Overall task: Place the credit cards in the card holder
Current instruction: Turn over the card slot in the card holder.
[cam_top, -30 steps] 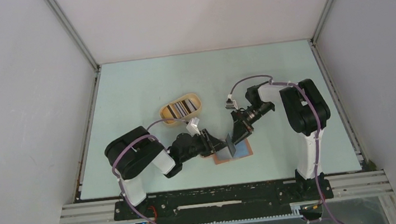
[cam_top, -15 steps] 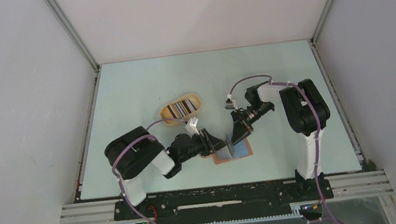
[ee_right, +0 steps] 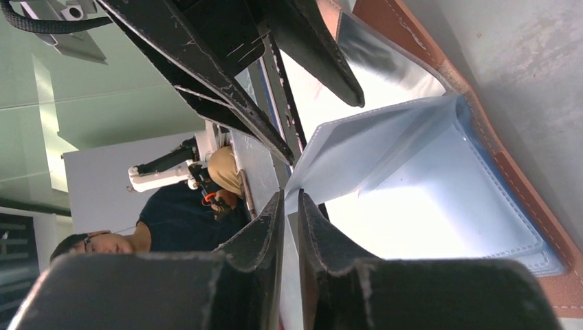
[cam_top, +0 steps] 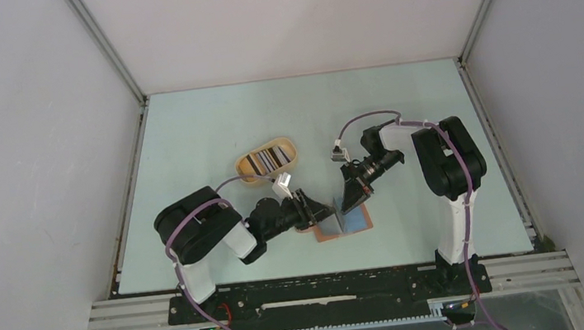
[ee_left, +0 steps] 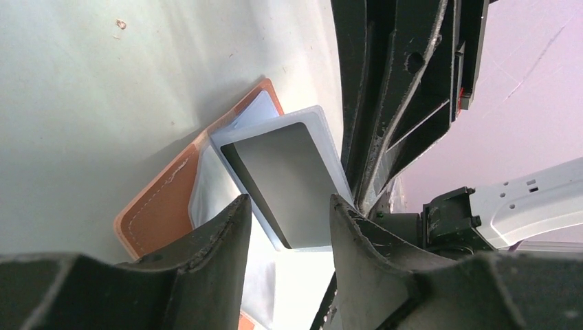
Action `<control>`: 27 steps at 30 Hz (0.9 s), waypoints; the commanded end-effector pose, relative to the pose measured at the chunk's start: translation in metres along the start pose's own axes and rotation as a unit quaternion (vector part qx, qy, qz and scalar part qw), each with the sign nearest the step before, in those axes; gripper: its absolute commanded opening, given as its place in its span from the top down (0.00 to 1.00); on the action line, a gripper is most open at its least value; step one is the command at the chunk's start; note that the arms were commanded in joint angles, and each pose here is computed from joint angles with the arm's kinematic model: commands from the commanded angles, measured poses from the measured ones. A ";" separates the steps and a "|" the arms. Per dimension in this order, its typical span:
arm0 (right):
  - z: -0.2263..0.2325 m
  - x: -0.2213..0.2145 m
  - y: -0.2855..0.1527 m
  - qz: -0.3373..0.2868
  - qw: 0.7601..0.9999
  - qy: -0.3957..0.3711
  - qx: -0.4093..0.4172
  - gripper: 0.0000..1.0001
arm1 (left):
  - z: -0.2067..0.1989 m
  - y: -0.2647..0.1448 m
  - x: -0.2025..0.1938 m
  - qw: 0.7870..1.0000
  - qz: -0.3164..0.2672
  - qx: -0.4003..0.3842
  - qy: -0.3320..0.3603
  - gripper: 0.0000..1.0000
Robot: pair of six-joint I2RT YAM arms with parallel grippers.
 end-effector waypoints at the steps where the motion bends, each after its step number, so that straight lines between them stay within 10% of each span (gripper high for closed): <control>1: 0.000 0.008 0.000 0.000 1.000 -0.011 -0.013 0.82 | -0.001 -0.004 0.004 1.000 -0.021 -0.010 -0.001 0.49; 27: 0.009 0.009 0.025 0.013 0.985 -0.085 -0.147 0.83 | -0.003 -0.026 0.010 0.999 -0.051 0.008 0.014 0.42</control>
Point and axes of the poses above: each gripper's point midway between its finger pads, its own y axis out along the fingers, its own z axis along the line the jaws close on, x = y × z, the point moved 8 cm from there along -y, back along the fingers, and after that the axes turned 7 degrees about y, right-handed, at the moved point
